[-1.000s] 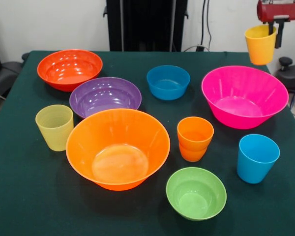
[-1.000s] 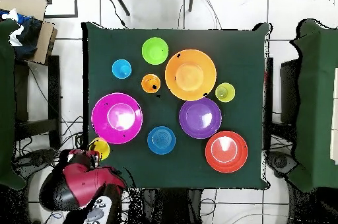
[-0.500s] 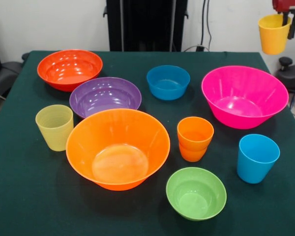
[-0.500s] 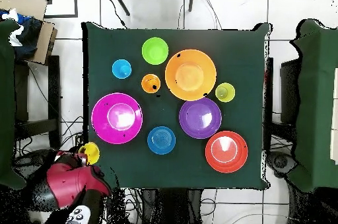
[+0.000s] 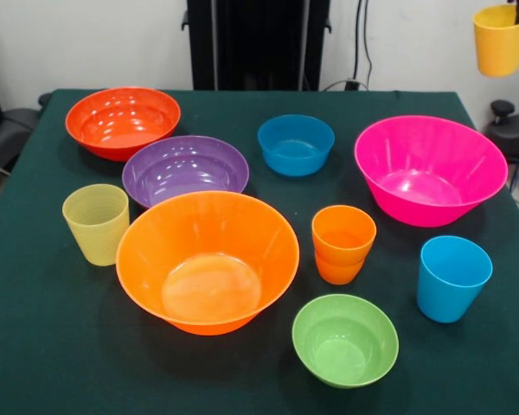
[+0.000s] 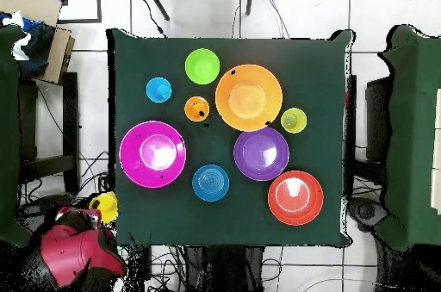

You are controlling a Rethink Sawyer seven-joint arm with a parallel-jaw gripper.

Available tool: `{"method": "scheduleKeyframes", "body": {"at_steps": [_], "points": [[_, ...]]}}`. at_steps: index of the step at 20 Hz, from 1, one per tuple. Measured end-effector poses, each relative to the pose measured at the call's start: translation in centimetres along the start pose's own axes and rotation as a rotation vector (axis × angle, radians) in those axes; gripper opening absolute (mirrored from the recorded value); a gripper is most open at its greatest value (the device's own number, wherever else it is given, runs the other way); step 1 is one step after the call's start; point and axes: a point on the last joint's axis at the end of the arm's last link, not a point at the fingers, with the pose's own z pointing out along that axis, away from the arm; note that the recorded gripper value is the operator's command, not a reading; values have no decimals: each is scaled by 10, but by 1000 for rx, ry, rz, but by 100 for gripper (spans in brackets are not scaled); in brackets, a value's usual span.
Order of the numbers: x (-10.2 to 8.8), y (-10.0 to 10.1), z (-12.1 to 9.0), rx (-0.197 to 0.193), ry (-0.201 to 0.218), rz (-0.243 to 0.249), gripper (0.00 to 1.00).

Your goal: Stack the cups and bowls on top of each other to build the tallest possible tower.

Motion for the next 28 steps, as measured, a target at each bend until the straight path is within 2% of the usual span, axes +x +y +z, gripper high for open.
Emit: {"method": "scheduleKeyframes", "body": {"at_steps": [6, 13, 18, 24, 27, 28], "points": [[-2, 0, -11, 7, -18, 15, 0], [-20, -19, -18, 26, -5, 71, 0], [-31, -28, -29, 28, -20, 97, 0], [-40, -38, -57, 29, -43, 121, 0], [-37, -39, -71, 35, -21, 122, 0], [-35, -40, -79, 40, -1, 125, 0]]}}
